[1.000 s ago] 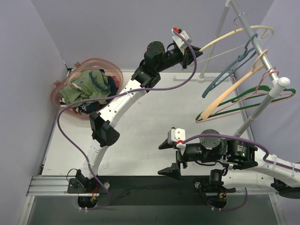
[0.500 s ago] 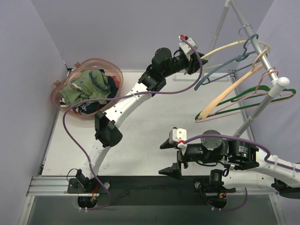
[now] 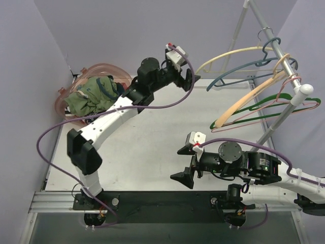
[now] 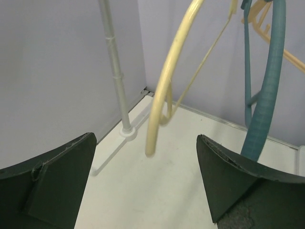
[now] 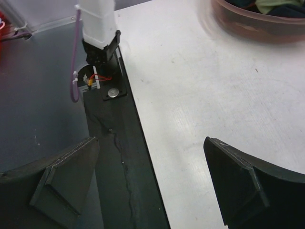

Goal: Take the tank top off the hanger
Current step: Place the hanger at the clothesline, then reset both arms

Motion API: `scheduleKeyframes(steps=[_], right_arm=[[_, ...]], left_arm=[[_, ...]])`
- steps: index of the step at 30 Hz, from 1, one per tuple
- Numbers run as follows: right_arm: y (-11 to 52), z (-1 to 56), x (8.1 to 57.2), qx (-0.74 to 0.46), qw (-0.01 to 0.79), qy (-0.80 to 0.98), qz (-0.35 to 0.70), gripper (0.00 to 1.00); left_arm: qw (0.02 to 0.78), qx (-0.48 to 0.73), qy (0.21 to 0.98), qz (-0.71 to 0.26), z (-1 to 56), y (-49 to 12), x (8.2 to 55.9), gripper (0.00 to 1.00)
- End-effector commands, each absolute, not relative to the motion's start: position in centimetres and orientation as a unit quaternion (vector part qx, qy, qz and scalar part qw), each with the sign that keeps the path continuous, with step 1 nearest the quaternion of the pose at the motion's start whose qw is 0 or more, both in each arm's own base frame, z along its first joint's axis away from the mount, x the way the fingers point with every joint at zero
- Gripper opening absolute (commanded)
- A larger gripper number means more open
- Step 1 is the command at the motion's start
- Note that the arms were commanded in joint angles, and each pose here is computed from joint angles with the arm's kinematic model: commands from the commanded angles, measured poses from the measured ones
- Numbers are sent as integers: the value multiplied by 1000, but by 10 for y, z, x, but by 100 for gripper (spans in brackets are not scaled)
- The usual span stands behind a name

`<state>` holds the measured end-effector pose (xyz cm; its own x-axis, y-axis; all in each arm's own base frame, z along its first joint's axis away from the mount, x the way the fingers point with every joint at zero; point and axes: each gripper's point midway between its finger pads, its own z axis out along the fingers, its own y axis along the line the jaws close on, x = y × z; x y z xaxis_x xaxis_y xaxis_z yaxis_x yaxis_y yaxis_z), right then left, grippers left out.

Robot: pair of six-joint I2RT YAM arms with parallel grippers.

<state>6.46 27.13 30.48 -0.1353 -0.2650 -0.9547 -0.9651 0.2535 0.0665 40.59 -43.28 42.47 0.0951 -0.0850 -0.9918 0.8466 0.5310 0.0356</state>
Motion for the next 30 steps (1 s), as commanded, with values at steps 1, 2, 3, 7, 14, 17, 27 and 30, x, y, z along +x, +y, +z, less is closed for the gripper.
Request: scheduleKeyframes(steps=[1,2,3,7,14,17,27,30], right_arm=[[262,333,89,-393,504,676,367,100],[260,335,95,-381,510,682,360,100],[259,336,98,-370,513,688,355,100],[242,341,131,-282,553,725,296,100],[230,355,158,-180,582,751,253,100],[223,365,169,-151,602,752,224,100],[221,393,179,-127,627,741,205,100],[220,391,180,-126,627,742,202,100]], left_arm=[[720,291,544,-318,467,-366,381,97],[723,284,544,-317,465,-355,378,97],[718,281,553,-317,452,-339,368,97],[712,243,576,-320,436,-285,346,97],[706,264,557,-349,425,-232,246,97],[700,271,555,-359,419,-215,213,97],[685,260,569,-373,412,-188,170,97],[684,259,569,-377,412,-186,165,97]])
